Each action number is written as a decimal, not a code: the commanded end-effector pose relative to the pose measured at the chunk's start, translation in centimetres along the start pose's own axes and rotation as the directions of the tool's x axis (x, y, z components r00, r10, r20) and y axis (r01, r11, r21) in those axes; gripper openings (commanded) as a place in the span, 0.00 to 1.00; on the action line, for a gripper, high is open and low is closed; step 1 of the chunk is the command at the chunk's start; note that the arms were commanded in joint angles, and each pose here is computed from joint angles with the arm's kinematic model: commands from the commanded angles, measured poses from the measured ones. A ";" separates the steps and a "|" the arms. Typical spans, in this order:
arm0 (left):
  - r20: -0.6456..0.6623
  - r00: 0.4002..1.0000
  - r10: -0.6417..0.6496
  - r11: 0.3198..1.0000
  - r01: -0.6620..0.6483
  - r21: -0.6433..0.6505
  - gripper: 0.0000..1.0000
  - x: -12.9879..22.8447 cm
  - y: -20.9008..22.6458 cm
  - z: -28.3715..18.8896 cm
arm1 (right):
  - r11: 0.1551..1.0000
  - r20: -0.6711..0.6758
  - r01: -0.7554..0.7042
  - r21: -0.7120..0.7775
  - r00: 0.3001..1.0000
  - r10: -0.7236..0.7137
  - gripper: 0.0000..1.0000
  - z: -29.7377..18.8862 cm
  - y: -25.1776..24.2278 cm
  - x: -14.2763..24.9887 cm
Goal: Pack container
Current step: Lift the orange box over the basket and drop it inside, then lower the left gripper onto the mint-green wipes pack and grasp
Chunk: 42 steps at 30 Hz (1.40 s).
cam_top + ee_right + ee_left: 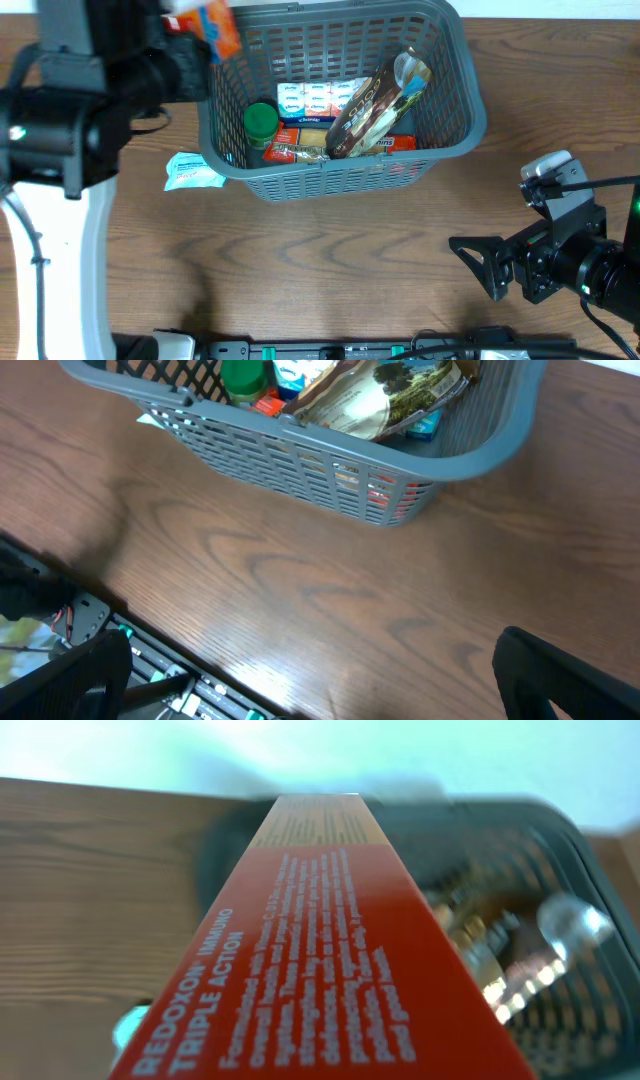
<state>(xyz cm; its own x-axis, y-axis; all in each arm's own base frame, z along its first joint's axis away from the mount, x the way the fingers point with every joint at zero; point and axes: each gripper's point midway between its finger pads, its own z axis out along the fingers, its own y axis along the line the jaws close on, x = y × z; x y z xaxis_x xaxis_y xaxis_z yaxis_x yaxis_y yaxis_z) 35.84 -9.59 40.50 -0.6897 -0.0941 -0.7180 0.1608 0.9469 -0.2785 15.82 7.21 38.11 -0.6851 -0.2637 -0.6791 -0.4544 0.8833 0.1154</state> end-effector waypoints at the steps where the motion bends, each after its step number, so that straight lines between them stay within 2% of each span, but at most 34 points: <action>1: -0.076 0.992 0.099 0.991 -0.091 0.097 0.06 1.1 -2.6 2.6 | 1.000 -0.001 -0.005 -0.009 1.000 0.005 0.99 0.0 0.2 0.0; 10: -0.323 0.940 0.111 0.992 -0.086 0.091 0.06 5.6 -2.7 9.7 | 1.000 -0.001 -0.006 -0.009 1.000 0.006 0.99 0.0 0.2 0.0; 15: -0.378 0.920 0.100 0.994 -0.076 0.078 0.06 6.7 -2.2 12.0 | 1.000 -0.001 -0.006 -0.009 1.000 0.006 0.99 0.0 0.2 0.0; 21: -0.390 0.916 0.097 0.994 -0.073 0.076 0.06 6.9 -2.1 12.6 | 1.000 -0.001 -0.005 -0.009 1.000 0.005 0.99 0.0 0.2 0.0; 22: -0.389 0.916 0.098 0.994 -0.074 0.076 0.23 6.9 -2.1 12.5 | 1.000 -0.001 -0.006 -0.009 1.000 0.006 0.99 0.0 0.2 0.0; 23: -0.389 0.916 0.097 0.994 -0.073 0.076 0.78 6.9 -2.1 12.5 | 1.000 -0.001 -0.006 -0.009 1.000 0.006 0.99 0.0 0.2 0.0; 24: -0.389 0.916 0.097 0.994 -0.073 0.077 0.99 6.9 -2.1 12.4 | 1.000 -0.001 -0.005 -0.009 1.000 0.005 0.99 0.0 0.2 0.0; 29: -0.338 0.936 0.097 0.995 -0.079 0.067 0.99 5.9 -2.3 10.1 | 1.000 -0.001 -0.006 -0.009 1.000 0.006 0.99 0.0 0.2 0.0; 33: -0.195 0.980 0.031 0.986 -0.061 -0.153 0.99 3.4 0.8 5.9 | 1.000 -0.001 -0.006 -0.009 1.000 0.006 0.99 0.0 0.2 0.0; 37: 0.012 0.998 -0.069 0.921 0.069 -0.382 0.98 0.7 5.6 0.0 | 1.000 -0.001 -0.006 -0.009 1.000 0.006 0.99 0.0 0.2 0.0; 42: 0.174 0.955 -0.241 0.811 0.297 -0.505 0.99 0.2 12.3 -5.3 | 1.000 -0.001 -0.006 -0.009 1.000 0.006 0.99 0.0 0.2 0.0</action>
<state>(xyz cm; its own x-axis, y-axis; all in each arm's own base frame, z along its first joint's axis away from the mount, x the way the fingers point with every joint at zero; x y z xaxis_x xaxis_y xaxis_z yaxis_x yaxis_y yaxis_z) 34.53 -1.48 40.15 -0.6491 -0.2369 -0.7229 -0.2159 0.9686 -0.1236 15.82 7.21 38.11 -0.6851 -0.2637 -0.6791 -0.4544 0.8833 0.1154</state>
